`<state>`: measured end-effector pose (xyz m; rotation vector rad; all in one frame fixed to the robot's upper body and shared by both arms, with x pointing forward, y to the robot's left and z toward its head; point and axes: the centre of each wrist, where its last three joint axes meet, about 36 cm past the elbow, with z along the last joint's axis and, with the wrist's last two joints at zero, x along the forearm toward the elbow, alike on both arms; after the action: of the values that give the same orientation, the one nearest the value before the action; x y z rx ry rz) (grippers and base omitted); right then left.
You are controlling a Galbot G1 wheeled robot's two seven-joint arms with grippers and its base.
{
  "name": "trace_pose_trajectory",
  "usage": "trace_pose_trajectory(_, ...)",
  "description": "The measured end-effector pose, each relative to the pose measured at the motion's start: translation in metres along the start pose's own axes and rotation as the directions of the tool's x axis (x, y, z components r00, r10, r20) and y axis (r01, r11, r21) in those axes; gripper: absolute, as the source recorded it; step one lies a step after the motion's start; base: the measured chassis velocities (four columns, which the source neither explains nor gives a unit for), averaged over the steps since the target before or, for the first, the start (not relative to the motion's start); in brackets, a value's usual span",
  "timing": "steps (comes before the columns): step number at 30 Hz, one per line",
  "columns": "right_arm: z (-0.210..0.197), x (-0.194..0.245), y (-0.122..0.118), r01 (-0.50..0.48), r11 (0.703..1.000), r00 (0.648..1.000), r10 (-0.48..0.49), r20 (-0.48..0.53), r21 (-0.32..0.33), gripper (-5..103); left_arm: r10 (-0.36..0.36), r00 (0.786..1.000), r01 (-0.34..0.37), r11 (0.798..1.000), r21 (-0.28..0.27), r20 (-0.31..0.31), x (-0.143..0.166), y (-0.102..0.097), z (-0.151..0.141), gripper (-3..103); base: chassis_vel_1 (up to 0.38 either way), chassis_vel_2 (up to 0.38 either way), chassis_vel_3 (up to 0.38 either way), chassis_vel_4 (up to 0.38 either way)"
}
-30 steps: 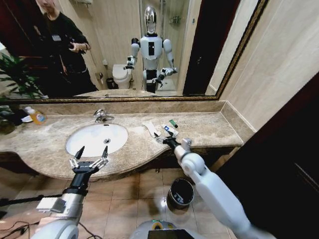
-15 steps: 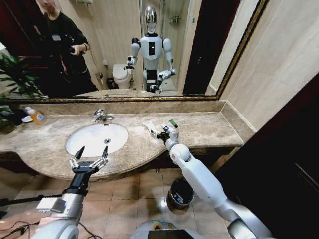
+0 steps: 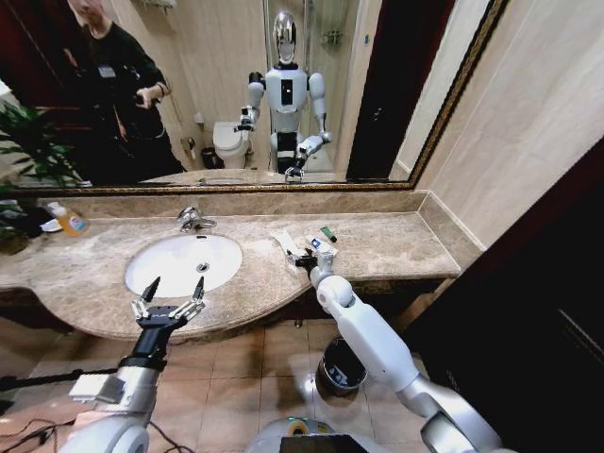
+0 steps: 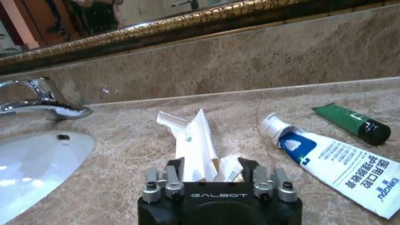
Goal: Pick up the trash from the sink and place it in the trash bin.
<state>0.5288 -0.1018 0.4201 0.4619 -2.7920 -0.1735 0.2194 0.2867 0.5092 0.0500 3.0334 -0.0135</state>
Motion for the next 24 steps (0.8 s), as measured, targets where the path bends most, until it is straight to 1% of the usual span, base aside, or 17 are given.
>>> trace_pose_trajectory(1, 0.001, 0.0, 0.0, -0.001, 1.0, 1.0, 0.001, -0.001, 0.002, 57, 0.0, 1.0, 0.0, 1.0, 0.0, 0.0, 0.0, 0.0, 0.0, 100, 0.0, 0.0, 0.0, 0.0)
trace_pose_trajectory(2, 0.001, 0.0, 0.0, -0.001, 1.0, 1.0, 0.001, -0.001, 0.002, 57, 0.0, 1.0, 0.0, 1.0, 0.0, 0.0, 0.0, 0.0, 0.0, 100, 0.0, 0.0, 0.0, 0.0)
trace_pose_trajectory(4, 0.003, 0.001, 0.0, -0.005, 1.0, 1.0, 0.005, -0.003, 0.009, 46, 0.0, 1.0, 0.0, 1.0, 0.0, 0.0, 0.0, 0.0, 0.0, 100, 0.0, 0.0, 0.0, 0.0)
trace_pose_trajectory(5, 0.003, 0.001, 0.0, -0.005, 1.0, 1.0, 0.005, -0.003, 0.009, 46, 0.0, 1.0, 0.0, 1.0, 0.0, 0.0, 0.0, 0.0, 0.0, 100, 0.0, 0.0, 0.0, 0.0)
trace_pose_trajectory(6, 0.004, 0.001, 0.0, -0.007, 1.0, 1.0, 0.007, -0.004, 0.012, 41, 0.0, 1.0, 0.0, 1.0, 0.0, 0.0, 0.0, 0.0, 0.0, 100, 0.0, 0.0, 0.0, 0.0)
trace_pose_trajectory(7, 0.005, 0.002, 0.0, -0.008, 1.0, 1.0, 0.008, -0.004, 0.014, 30, 0.0, 1.0, 0.0, 1.0, 0.0, 0.0, 0.0, 0.0, 0.0, 100, 0.0, 0.0, 0.0, 0.0)
trace_pose_trajectory(9, 0.005, 0.002, 0.0, -0.009, 1.0, 1.0, 0.009, -0.003, 0.016, 30, 0.0, 1.0, 0.0, 1.0, 0.0, 0.0, 0.0, 0.0, 0.0, 100, 0.0, 0.0, 0.0, 0.0)
trace_pose_trajectory(11, 0.005, 0.003, 0.001, -0.01, 1.0, 1.0, 0.01, 0.0, 0.019, 20, 0.0, 1.0, 0.0, 1.0, 0.0, 0.0, 0.0, 0.0, 0.0, 100, 0.0, 0.0, 0.0, 0.0)
trace_pose_trajectory(12, 0.005, 0.003, 0.001, -0.01, 1.0, 1.0, 0.01, 0.0, 0.019, 20, 0.0, 1.0, 0.0, 1.0, 0.0, 0.0, 0.0, 0.0, 0.0, 100, 0.0, 0.0, 0.0, 0.0)
trace_pose_trajectory(14, 0.006, 0.005, 0.001, -0.011, 1.0, 1.0, 0.011, 0.003, 0.02, 9, 0.0, 1.0, 0.0, 1.0, 0.0, 0.0, 0.0, 0.0, 0.0, 100, 0.0, 0.0, 0.0, 0.0)
trace_pose_trajectory(15, 0.006, 0.005, 0.001, -0.011, 1.0, 1.0, 0.011, 0.003, 0.02, 9, 0.0, 1.0, 0.0, 1.0, 0.0, 0.0, 0.0, 0.0, 0.0, 100, 0.0, 0.0, 0.0, 0.0)
trace_pose_trajectory(16, 0.006, 0.006, 0.001, -0.011, 1.0, 1.0, 0.011, 0.004, 0.021, 4, 0.0, 1.0, 0.0, 1.0, 0.0, 0.0, 0.0, 0.0, 0.0, 100, 0.0, 0.0, 0.0, 0.0)
trace_pose_trajectory(18, 0.006, 0.008, 0.001, -0.01, 1.0, 1.0, 0.01, 0.007, 0.023, 1, 0.0, 1.0, 0.0, 1.0, 0.0, 0.0, 0.0, 0.0, 0.0, 100, 0.0, 0.0, 0.0, 0.0)
trace_pose_trajectory(24, 0.004, 0.013, 0.003, -0.006, 1.0, 1.0, 0.006, 0.017, 0.021, 0, 0.0, 1.0, 0.0, 1.0, 0.0, 0.0, 0.0, 0.0, 0.0, 100, 0.0, 0.0, 0.0, 0.0)
